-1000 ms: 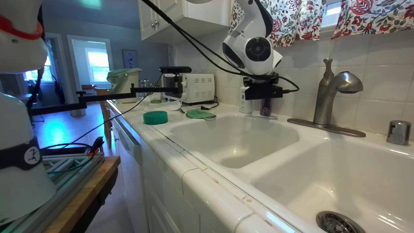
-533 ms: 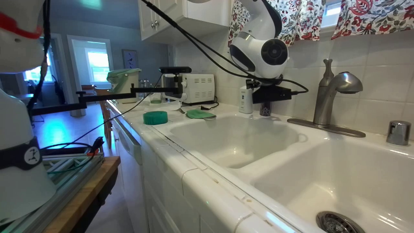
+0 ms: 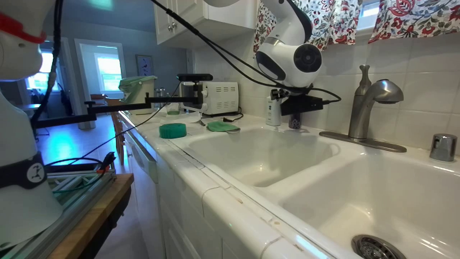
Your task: Pick up the purple bottle and pour some of its contents in the sink
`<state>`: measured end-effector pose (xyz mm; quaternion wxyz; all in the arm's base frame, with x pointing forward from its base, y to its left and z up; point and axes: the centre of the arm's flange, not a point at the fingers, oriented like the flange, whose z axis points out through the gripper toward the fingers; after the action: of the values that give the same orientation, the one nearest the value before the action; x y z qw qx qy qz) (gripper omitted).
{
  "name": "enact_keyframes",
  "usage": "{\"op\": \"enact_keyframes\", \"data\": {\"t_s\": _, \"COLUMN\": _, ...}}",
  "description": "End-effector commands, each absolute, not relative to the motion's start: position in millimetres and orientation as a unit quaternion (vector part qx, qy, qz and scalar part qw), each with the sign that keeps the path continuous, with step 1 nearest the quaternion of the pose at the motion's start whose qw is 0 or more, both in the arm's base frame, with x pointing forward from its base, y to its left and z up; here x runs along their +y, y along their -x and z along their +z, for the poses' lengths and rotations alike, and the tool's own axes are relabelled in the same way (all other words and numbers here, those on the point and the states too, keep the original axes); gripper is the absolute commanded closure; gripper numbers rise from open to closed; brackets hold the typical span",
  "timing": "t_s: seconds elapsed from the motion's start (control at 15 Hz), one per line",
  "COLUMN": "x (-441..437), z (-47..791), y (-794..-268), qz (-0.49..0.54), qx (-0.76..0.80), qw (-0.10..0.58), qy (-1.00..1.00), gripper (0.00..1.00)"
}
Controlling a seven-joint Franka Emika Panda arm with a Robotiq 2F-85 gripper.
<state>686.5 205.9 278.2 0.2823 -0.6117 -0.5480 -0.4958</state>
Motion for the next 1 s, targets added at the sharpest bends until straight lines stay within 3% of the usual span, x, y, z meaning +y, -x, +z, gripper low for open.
{"op": "enact_keyframes", "data": {"t_s": 0.0, "x": 208.4, "z": 279.1, "y": -696.0, "qz": -0.504, "qx": -0.55, "qw": 0.278, "qy": 0.605, "gripper": 0.18}}
{"op": "enact_keyframes", "data": {"t_s": 0.07, "x": 208.1, "z": 279.5, "y": -697.1, "qz": -0.505, "qx": -0.55, "qw": 0.276, "qy": 0.605, "gripper": 0.21}}
{"op": "enact_keyframes", "data": {"t_s": 0.2, "x": 207.6, "z": 279.7, "y": -698.8, "qz": -0.506, "qx": -0.55, "qw": 0.275, "qy": 0.605, "gripper": 0.41}}
{"op": "enact_keyframes", "data": {"t_s": 0.4, "x": 207.7, "z": 279.0, "y": -700.2, "qz": -0.508, "qx": -0.549, "qw": 0.274, "qy": 0.605, "gripper": 0.57}}
{"op": "enact_keyframes", "data": {"t_s": 0.93, "x": 210.0, "z": 277.6, "y": -702.9, "qz": -0.509, "qx": -0.549, "qw": 0.274, "qy": 0.604, "gripper": 0.57}}
